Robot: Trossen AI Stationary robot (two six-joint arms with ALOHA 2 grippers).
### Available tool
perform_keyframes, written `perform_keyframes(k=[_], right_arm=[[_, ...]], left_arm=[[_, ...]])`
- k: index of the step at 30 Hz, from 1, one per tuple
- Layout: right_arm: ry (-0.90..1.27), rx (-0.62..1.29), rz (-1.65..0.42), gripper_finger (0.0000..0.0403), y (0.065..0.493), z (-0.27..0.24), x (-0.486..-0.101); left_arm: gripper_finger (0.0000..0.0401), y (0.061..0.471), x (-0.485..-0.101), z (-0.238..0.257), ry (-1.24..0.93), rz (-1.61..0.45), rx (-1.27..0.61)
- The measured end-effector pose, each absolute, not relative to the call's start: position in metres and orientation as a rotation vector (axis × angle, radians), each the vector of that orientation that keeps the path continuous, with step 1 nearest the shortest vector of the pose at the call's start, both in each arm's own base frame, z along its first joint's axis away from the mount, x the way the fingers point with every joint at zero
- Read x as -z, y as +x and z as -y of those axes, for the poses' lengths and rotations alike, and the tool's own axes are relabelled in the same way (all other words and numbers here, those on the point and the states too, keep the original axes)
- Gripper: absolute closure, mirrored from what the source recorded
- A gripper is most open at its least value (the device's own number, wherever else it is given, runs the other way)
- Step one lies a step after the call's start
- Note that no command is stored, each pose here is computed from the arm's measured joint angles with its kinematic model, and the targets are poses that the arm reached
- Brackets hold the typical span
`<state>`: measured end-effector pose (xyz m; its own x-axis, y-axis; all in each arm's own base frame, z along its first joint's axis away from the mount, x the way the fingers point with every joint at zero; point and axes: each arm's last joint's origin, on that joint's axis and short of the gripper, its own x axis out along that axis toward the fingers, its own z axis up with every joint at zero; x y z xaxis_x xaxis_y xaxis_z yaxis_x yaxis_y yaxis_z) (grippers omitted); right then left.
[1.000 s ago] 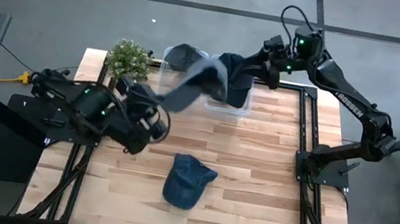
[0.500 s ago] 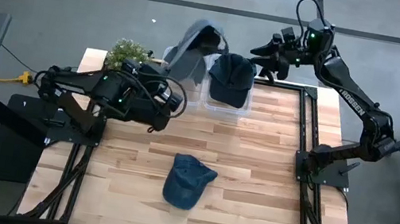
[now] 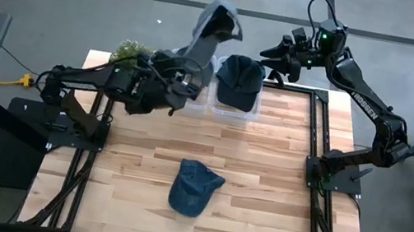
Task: Pick & Place hat
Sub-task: Put the gray cap into the left transparent bin
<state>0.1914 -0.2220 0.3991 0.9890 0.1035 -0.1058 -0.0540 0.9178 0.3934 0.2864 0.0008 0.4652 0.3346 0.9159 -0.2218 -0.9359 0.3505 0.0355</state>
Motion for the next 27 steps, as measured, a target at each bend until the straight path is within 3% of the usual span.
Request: perform_keyframes(k=[14, 27], right_arm=[[0.398, 0.093, -0.075, 0.0165, 0.159, 0.248, -0.402], [0.36, 0.11, 0.125, 0.0165, 0.119, 0.266, -0.434]], left_arm=[[0.0401, 0.339, -0.437, -0.078, -0.128, -0.145, -0.889], [0.0401, 0.327, -0.419, -0.155, -0.175, -0.002, -0.703]])
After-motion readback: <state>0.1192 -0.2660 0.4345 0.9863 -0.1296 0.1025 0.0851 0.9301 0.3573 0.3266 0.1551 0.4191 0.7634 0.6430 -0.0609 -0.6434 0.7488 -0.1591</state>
